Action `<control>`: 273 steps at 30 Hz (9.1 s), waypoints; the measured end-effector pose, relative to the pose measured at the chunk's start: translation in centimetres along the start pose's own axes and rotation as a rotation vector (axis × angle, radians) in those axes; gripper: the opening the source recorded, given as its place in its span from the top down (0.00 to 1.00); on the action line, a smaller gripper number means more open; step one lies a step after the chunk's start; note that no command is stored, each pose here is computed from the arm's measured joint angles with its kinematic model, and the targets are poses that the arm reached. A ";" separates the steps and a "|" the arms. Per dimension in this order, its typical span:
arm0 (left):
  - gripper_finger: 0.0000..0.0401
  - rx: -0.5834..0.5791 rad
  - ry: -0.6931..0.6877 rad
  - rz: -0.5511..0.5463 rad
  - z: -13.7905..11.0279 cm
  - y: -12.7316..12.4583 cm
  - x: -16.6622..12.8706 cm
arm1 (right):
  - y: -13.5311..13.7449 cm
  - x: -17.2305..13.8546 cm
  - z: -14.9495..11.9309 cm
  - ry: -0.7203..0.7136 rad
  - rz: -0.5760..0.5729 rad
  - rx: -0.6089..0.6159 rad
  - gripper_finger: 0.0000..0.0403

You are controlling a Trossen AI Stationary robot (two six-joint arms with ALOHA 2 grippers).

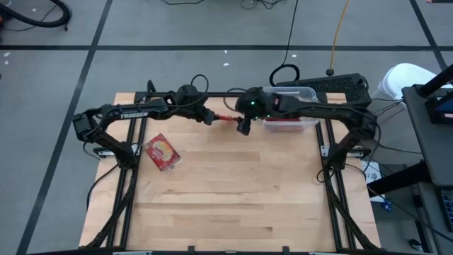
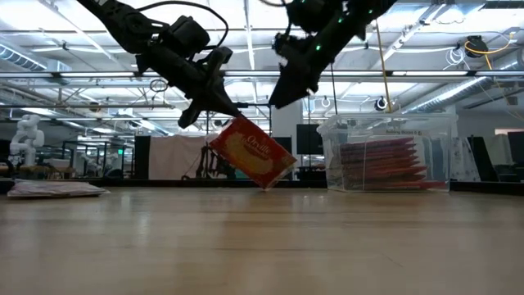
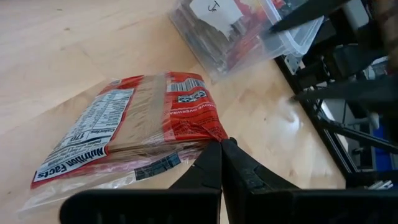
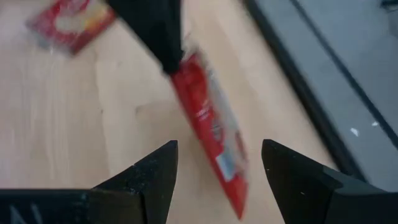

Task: Sort popcorn bags into baskets
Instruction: Put the popcorn bag into the transparent container

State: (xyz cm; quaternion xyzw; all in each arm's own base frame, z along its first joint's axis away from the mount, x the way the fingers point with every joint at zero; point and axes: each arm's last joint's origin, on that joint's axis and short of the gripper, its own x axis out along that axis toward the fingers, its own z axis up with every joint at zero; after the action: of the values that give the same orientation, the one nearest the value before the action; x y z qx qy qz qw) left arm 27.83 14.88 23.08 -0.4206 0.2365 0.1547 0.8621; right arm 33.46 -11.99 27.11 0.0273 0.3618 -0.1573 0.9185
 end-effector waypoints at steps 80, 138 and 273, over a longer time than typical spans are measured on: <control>0.30 0.487 -0.182 -0.333 -2.3 -8.9 -1.1 | 0.8 -7.1 0.0 0.113 0.653 0.442 0.95; 0.96 0.177 -0.923 -0.492 3.2 -10.3 -5.1 | -4.3 -14.9 -0.9 -0.881 0.345 0.684 0.58; 0.60 0.133 -0.328 -0.174 -0.7 -8.2 -4.4 | -18.2 -14.1 -7.9 0.245 -0.096 1.144 0.91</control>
State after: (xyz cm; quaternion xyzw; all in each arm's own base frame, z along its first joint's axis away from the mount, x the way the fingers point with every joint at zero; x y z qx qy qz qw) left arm 27.75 9.13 30.45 -0.3508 0.0653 0.1300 0.9251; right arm 12.99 -24.16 31.95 0.5201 0.3236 -0.3647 0.7012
